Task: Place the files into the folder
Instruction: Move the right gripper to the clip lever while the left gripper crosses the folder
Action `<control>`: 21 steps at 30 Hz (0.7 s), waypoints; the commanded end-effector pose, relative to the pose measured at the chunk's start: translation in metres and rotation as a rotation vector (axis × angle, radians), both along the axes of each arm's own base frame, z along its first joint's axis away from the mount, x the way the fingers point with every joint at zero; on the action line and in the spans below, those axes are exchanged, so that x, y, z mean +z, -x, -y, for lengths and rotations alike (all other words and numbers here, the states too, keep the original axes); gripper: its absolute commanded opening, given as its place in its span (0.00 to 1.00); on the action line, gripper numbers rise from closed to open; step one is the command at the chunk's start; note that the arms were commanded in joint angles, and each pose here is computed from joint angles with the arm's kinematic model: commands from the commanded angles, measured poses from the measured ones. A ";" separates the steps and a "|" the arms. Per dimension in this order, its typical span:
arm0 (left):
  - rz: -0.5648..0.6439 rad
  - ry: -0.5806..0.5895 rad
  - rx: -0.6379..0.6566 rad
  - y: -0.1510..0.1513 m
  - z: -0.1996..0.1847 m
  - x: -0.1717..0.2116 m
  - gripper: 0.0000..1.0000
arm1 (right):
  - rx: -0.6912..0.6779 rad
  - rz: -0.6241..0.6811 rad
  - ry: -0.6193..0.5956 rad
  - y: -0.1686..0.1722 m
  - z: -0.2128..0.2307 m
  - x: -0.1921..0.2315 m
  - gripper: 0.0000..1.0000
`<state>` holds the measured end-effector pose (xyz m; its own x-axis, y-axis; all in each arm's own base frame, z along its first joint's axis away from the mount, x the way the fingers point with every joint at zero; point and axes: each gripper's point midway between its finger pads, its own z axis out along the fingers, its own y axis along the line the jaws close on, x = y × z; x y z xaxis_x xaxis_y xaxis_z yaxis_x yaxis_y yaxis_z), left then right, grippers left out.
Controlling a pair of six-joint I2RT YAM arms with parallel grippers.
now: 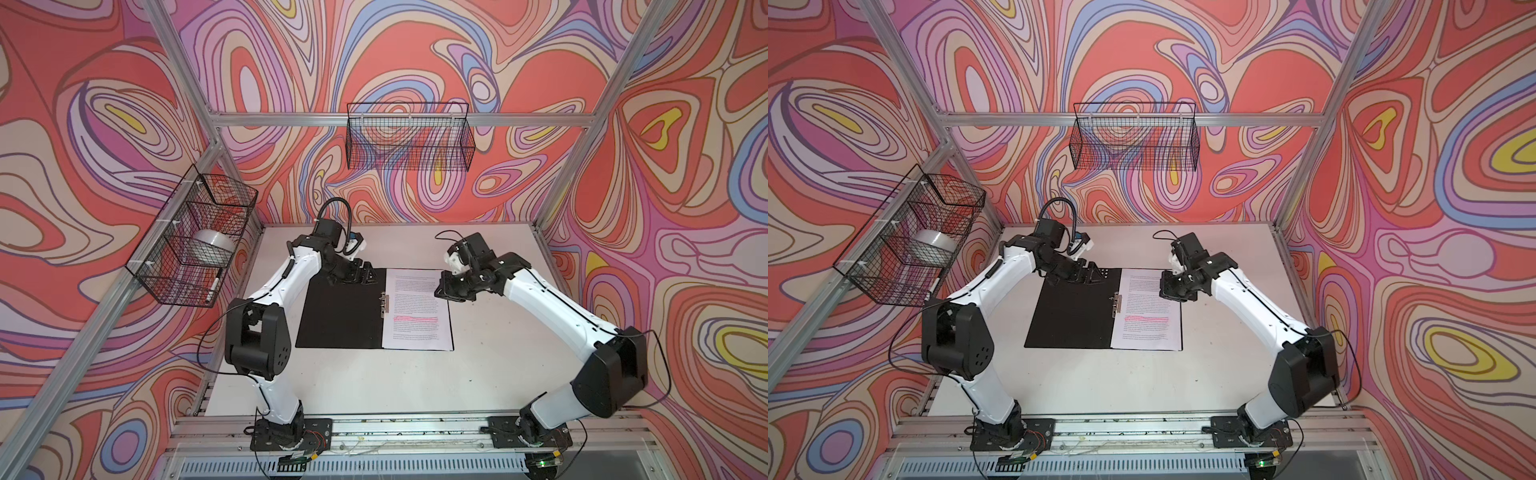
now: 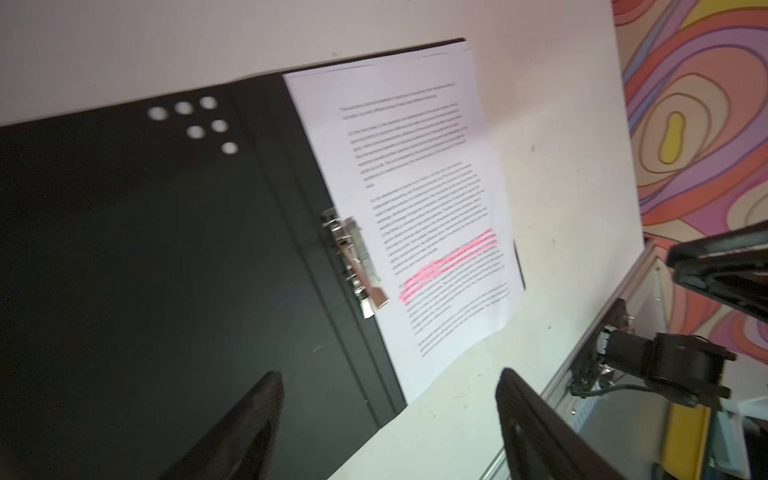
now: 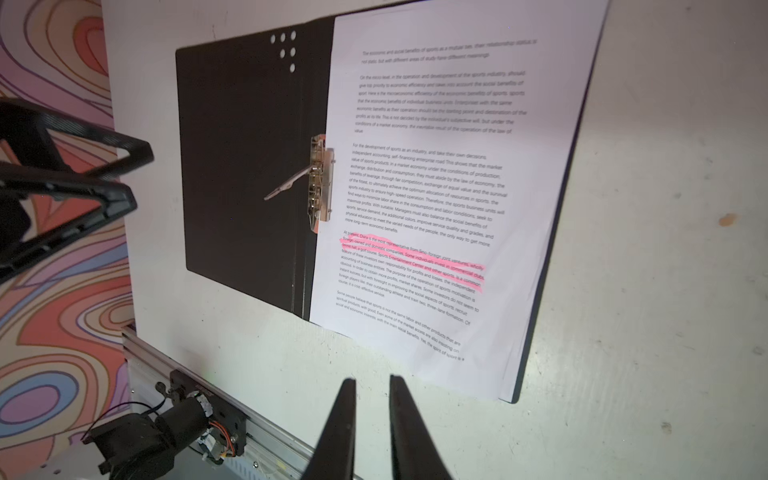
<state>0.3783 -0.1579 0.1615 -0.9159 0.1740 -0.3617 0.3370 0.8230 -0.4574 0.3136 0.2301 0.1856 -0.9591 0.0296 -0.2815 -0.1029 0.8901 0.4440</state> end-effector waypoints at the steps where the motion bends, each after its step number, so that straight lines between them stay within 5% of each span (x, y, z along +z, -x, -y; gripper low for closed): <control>1: -0.107 -0.176 0.028 0.030 -0.050 -0.030 0.81 | 0.054 -0.062 0.114 0.013 -0.013 -0.015 0.16; 9: -0.116 -0.285 0.105 0.051 -0.090 -0.060 0.81 | 0.118 -0.018 0.182 -0.006 -0.089 -0.024 0.15; 14: -0.102 -0.341 0.260 0.048 -0.126 -0.058 0.81 | 0.056 0.032 0.237 -0.016 -0.108 -0.029 0.18; 21: -0.126 -0.359 0.365 0.048 -0.157 -0.071 0.85 | -0.098 0.121 0.106 -0.030 -0.112 -0.021 0.21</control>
